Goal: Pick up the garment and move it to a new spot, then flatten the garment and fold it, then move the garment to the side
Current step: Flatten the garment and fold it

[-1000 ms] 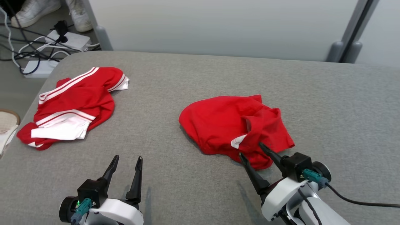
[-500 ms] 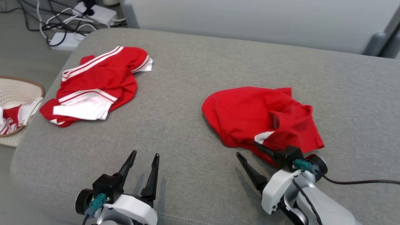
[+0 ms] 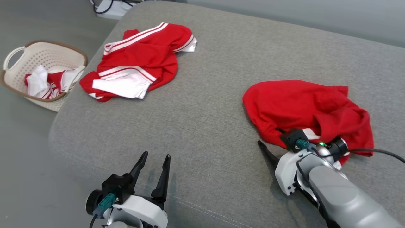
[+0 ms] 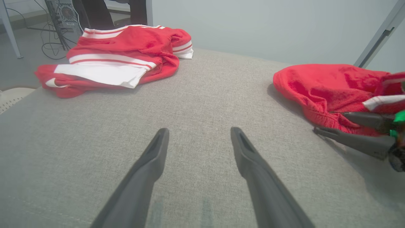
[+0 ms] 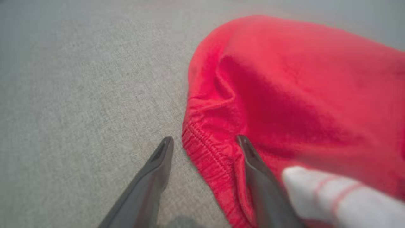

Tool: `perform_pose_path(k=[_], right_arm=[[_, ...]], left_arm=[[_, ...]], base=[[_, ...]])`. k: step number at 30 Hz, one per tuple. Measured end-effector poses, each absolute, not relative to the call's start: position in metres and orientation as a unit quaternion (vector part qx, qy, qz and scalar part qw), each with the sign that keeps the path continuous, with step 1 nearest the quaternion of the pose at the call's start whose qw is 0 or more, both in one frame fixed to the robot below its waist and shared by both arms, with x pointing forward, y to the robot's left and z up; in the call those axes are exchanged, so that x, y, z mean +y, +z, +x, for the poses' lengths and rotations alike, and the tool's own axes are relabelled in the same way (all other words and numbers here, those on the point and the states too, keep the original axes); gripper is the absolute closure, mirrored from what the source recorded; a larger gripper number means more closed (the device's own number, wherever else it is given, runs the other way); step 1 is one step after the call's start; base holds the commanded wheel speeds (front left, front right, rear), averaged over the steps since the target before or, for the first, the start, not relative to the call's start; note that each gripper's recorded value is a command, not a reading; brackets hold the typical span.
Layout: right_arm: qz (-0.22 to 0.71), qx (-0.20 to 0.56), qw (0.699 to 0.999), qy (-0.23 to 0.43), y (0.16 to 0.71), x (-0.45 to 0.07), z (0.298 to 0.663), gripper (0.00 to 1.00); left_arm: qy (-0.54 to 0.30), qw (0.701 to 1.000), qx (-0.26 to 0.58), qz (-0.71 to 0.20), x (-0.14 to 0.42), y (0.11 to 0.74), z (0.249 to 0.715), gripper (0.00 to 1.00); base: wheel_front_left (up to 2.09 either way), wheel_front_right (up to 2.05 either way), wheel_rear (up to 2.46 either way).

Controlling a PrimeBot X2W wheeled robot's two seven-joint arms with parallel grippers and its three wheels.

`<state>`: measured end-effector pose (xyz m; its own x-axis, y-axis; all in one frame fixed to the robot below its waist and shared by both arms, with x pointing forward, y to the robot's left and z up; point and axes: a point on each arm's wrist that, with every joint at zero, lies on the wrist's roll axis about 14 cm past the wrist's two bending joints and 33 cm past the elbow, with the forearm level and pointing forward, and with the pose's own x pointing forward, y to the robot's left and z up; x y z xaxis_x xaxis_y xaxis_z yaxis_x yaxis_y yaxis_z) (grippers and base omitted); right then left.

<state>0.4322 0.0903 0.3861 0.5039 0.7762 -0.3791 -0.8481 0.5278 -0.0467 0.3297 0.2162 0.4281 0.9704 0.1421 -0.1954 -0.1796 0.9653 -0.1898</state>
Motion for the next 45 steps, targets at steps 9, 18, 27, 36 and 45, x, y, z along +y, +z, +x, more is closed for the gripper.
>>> perform_pose_path(k=[9, 18, 27, 36, 45], right_arm=[[-0.138, 0.162, 0.845, 0.491, 0.386, 0.116, 0.436, 1.00], [-0.105, 0.113, 0.859, 0.488, 0.431, 0.131, 0.453, 1.00], [0.072, -0.070, 0.853, 0.513, 0.601, 0.178, 0.458, 1.00], [0.034, -0.020, 0.926, 0.376, 0.556, 0.064, 0.520, 1.00], [0.003, 0.129, 0.964, 0.232, 0.443, -0.057, 0.530, 0.90]], left_arm=[[0.096, 0.986, 0.086, -0.103, 0.224, 0.432, 0.328, 0.00], [0.075, 0.988, 0.080, -0.105, 0.211, 0.436, 0.332, 0.00], [0.058, 0.990, 0.069, -0.106, 0.202, 0.442, 0.335, 0.00], [0.018, 0.992, 0.067, -0.106, 0.180, 0.444, 0.349, 0.00], [-0.030, 0.991, 0.073, -0.105, 0.154, 0.441, 0.366, 0.00]], base=[[0.00, 0.00, 0.00], [0.00, 0.00, 0.00], [0.00, 0.00, 0.00], [0.00, 0.00, 0.00], [0.00, 0.00, 0.00]])
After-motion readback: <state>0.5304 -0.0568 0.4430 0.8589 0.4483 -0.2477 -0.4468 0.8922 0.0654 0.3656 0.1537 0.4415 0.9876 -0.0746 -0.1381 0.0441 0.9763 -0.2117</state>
